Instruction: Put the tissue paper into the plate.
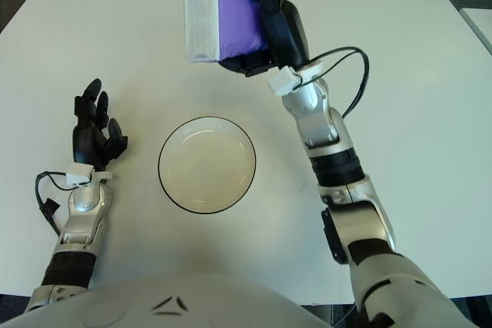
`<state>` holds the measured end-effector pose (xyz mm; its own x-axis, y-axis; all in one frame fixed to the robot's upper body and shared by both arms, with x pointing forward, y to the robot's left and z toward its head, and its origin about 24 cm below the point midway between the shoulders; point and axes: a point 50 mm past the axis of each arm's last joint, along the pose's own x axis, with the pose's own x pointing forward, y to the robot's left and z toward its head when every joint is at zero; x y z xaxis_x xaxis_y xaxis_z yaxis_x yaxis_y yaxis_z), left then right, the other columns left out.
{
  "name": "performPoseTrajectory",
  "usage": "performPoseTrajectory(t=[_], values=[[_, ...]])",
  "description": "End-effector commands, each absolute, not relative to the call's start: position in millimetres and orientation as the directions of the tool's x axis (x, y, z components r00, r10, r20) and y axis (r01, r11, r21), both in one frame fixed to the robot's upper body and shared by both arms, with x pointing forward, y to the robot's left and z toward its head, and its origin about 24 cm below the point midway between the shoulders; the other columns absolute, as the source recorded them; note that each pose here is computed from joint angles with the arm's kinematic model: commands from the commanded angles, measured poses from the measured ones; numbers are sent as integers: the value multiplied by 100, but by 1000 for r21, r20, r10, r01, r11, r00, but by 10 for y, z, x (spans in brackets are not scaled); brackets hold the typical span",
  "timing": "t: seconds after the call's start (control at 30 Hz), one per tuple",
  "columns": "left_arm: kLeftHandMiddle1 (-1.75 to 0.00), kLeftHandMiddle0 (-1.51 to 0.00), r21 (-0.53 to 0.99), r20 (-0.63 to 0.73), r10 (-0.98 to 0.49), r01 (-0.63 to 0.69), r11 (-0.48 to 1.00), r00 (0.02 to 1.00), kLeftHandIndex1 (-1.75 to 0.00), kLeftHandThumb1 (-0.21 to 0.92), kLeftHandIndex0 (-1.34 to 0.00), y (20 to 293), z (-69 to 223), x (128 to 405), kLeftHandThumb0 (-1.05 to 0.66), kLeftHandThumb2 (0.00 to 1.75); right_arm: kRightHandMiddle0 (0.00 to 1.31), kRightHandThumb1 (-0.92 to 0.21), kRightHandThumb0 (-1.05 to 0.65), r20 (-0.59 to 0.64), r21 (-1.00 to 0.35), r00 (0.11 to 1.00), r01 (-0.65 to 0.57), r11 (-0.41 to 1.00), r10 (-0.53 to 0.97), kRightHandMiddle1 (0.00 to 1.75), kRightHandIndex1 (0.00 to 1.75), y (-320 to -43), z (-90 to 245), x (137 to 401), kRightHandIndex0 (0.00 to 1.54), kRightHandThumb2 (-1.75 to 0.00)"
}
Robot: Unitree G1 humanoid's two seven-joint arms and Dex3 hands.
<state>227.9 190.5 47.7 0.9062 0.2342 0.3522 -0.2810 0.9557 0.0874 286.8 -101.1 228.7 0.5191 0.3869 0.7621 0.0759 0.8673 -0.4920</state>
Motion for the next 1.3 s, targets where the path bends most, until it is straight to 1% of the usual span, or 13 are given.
performPoseTrajectory(t=[0.0,0.07,0.27,0.4,0.53,0.63,0.77,1.27], values=[[-1,-28,153,13,264,-263,953,965,-58,92,0,1834,-281,1787,-67,81,64,-28,-48,789,-471,467,42,881,400,175,175,-981,2301,2657,123,-136],[0,-28,153,12,264,-263,953,964,-58,92,0,1834,-282,1786,-67,81,66,-25,-49,784,-477,463,23,879,413,175,175,-964,2295,2639,121,-140],[0,-27,159,10,262,-261,952,965,-58,92,0,1837,-284,1777,-67,81,71,-19,-52,730,-519,453,-120,846,512,175,175,-970,2201,2548,121,-147],[0,-25,175,-4,245,-241,955,969,-57,92,0,1857,-306,1770,-69,82,73,-17,-53,666,-599,399,-216,771,630,175,175,-978,2152,2482,120,-150],[0,-23,184,-20,240,-232,955,971,-56,92,0,1900,-355,1775,-72,83,74,-16,-53,621,-641,353,-285,712,700,175,175,-985,2067,2395,117,-151],[0,-22,184,-34,237,-227,956,971,-54,92,0,1911,-371,1783,-74,84,73,-16,-53,585,-703,310,-267,660,749,175,175,-1007,1978,2289,115,-150],[0,-21,169,-45,240,-229,959,970,-50,92,0,1895,-372,1795,-76,83,69,-21,-51,564,-758,282,-194,622,776,175,175,-1014,1958,2209,114,-144],[-1,-21,161,-39,256,-247,955,966,-46,92,0,1881,-370,1813,-77,81,59,-33,-46,530,-800,241,-177,574,813,175,175,-1032,1948,2126,113,-130]])
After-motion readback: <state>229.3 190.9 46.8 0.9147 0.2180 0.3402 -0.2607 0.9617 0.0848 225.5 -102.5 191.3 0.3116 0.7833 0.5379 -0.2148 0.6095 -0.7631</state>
